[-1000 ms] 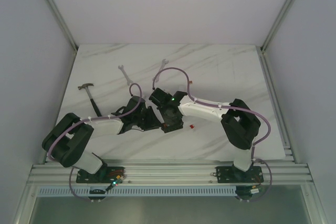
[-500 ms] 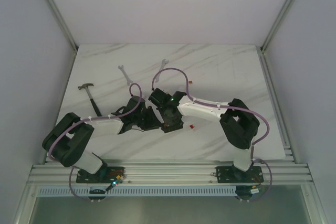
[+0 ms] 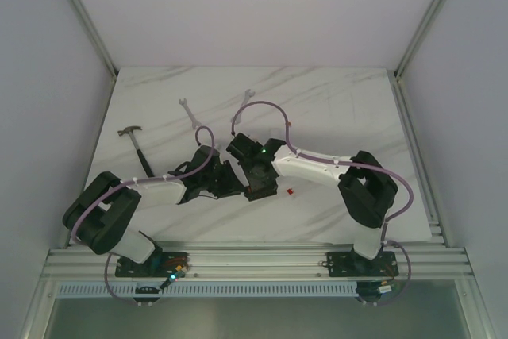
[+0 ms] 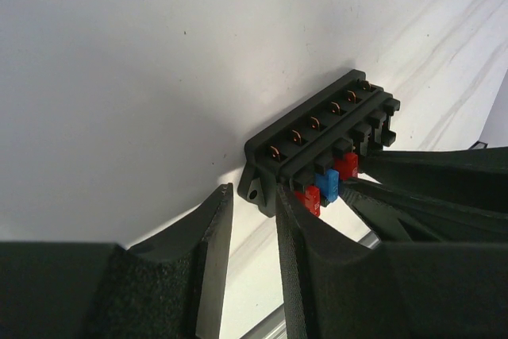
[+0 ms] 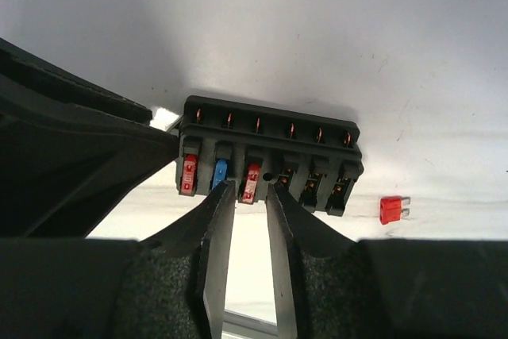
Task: Snap on the fuse box
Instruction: Install the fuse at the fuse box base.
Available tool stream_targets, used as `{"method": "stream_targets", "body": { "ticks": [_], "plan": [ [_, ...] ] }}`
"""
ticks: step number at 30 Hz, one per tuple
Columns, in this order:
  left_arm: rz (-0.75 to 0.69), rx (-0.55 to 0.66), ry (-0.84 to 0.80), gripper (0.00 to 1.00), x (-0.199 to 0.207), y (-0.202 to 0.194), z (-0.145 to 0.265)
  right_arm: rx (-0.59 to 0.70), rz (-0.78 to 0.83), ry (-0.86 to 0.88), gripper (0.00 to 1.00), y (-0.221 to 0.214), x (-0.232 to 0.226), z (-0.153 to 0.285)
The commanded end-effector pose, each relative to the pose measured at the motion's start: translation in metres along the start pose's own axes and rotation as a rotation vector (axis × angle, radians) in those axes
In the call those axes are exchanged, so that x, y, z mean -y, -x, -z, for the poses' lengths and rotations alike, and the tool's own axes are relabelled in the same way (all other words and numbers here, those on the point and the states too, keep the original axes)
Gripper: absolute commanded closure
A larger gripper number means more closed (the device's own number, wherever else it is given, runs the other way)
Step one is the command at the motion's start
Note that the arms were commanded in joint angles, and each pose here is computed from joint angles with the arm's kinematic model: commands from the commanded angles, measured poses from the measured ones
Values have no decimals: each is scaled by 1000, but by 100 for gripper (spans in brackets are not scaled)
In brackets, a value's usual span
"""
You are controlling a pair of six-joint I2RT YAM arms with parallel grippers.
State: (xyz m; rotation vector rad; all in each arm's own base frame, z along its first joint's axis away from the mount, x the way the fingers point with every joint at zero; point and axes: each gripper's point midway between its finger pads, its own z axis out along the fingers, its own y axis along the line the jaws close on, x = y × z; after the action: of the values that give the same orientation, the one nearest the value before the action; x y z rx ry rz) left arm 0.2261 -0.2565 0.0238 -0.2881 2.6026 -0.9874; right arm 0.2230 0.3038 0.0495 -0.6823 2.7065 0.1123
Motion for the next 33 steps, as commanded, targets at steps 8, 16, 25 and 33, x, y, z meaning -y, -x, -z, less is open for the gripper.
{"method": "stream_targets", "body": {
  "ticks": [8,16,25,33],
  "plan": [
    [-7,-5,21,62,-7,-5,-1,55,-67,-2,75,20,0,10],
    [-8,-9,24,62,-7,-6,-1,11,-82,-40,80,10,8,-3],
    [-7,-9,24,62,-7,-6,-2,-88,-58,-12,100,-12,2,-18],
    [-4,-16,32,62,-10,-8,-3,-271,2,-127,100,-70,31,-38]
  ]
}}
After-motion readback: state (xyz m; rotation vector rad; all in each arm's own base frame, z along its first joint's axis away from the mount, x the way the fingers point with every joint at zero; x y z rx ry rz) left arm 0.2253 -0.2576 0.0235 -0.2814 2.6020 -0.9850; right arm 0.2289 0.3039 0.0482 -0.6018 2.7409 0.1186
